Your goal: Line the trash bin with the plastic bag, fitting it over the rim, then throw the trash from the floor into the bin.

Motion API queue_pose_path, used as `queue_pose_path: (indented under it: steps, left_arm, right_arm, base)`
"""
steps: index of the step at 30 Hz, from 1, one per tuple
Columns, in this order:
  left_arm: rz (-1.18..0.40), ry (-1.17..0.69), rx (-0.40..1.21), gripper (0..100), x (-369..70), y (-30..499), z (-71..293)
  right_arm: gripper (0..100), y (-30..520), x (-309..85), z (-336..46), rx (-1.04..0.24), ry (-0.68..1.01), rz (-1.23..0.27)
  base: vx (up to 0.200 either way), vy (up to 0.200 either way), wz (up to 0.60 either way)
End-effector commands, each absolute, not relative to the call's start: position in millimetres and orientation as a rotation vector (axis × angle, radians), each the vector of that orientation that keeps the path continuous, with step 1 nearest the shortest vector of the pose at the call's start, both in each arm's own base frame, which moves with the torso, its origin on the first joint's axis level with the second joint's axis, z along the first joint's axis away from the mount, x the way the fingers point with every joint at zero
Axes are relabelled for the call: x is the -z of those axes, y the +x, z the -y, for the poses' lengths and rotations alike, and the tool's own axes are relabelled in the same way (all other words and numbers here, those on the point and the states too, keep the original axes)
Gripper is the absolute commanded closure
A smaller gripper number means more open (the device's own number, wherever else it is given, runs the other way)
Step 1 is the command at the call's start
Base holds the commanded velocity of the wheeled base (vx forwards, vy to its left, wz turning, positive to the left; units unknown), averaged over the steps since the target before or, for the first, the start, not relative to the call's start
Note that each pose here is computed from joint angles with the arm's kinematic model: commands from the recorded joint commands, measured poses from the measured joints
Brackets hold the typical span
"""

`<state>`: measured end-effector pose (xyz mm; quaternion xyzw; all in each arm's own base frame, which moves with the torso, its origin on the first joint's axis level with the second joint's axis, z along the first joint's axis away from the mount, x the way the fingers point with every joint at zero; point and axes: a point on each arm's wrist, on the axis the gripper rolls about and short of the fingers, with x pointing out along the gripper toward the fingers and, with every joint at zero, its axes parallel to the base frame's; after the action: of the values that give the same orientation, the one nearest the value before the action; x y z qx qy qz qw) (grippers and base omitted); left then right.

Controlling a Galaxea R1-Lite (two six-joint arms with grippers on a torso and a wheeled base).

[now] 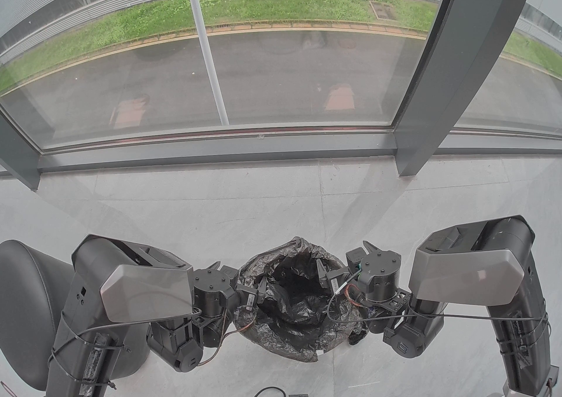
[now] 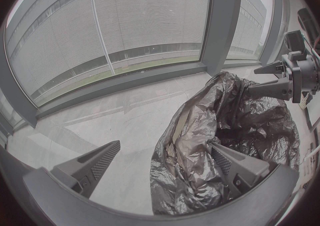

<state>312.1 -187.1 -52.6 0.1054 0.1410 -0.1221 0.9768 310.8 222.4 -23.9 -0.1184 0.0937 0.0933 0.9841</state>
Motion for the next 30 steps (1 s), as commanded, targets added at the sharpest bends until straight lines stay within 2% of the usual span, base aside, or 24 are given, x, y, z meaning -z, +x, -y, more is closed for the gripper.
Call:
queue_pose_path:
  steps: [1,12,21,30]
  left_arm:
    - [-0.288,0.218,0.243,0,60,315,188]
    - [-0.282,0.278,0.231,0,59,313,189]
    - [-0.237,0.201,0.289,0,18,287,200]
    - [-0.231,0.143,0.303,0,-7,269,192]
  right_arm:
    - [0,311,25,-223,-0.189,-0.239,-0.189]
    - [0,310,25,-223,-0.19,-0.241,-0.19]
    - [0,308,24,-222,-0.193,-0.242,-0.191]
    - [0,302,23,-228,-0.213,-0.242,-0.188]
  base:
    - [0.0,0.0,0.0]
    - [0.0,0.0,0.0]
    - [0.0,0.0,0.0]
    - [0.0,0.0,0.0]
